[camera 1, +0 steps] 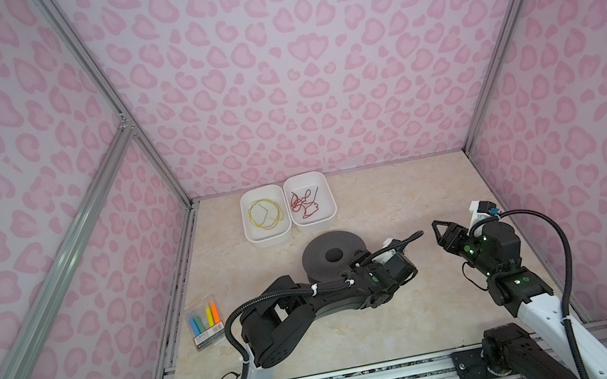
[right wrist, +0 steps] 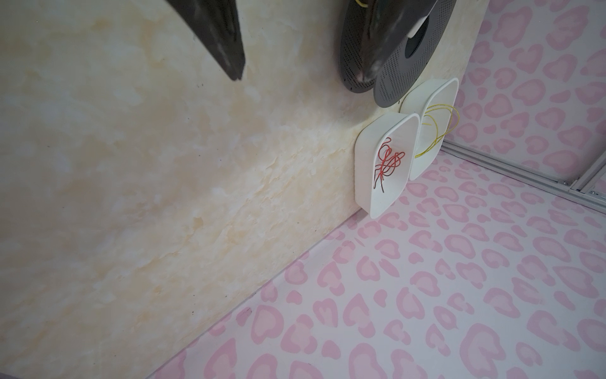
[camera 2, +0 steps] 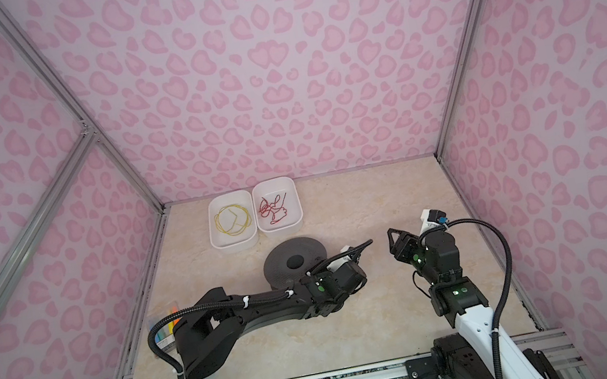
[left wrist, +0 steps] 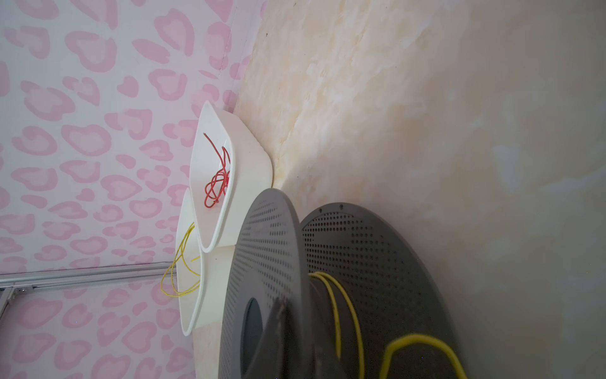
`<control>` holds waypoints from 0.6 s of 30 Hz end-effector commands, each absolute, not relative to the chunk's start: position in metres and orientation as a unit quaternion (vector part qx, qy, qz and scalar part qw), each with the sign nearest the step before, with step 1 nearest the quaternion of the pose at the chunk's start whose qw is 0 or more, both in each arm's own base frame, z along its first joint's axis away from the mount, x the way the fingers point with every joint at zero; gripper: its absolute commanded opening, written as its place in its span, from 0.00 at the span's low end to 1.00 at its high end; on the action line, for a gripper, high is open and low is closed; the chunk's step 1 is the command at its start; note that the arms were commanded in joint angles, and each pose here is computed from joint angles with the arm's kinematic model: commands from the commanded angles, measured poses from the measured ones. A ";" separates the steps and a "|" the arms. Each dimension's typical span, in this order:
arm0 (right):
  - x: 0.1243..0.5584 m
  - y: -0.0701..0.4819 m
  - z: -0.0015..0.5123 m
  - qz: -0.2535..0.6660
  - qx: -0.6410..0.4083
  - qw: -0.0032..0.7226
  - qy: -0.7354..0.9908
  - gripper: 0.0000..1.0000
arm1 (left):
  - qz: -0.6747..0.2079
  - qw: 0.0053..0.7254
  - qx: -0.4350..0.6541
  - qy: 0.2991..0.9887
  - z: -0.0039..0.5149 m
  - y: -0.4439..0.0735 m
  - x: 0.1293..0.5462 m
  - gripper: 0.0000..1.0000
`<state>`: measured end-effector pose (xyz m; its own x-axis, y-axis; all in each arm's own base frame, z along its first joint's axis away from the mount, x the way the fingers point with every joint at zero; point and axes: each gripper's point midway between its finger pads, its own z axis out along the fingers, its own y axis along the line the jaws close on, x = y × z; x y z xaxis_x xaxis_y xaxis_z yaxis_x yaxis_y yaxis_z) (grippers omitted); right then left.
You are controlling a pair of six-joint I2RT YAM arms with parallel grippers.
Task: Wrap the cables
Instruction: 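Lower the wound spool flat onto the table with the left gripper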
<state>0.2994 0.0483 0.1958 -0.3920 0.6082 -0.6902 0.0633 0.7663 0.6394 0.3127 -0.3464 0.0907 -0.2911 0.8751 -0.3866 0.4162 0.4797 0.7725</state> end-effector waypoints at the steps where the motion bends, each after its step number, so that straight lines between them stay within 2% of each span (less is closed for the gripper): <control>1: 0.300 0.049 0.195 0.270 0.205 0.510 0.791 0.59 | 0.153 0.336 0.451 0.813 0.041 -0.362 0.283 0.14; 6: 0.300 0.046 0.196 0.270 0.208 0.512 0.789 0.61 | 0.118 0.327 0.457 0.819 0.043 -0.376 0.274 0.23; 14: 0.296 0.043 0.204 0.263 0.203 0.515 0.790 0.64 | 0.085 0.321 0.465 0.821 0.060 -0.381 0.263 0.58; 18: 0.296 0.043 0.210 0.265 0.201 0.518 0.788 0.65 | 0.065 0.329 0.461 0.821 0.087 -0.380 0.258 0.71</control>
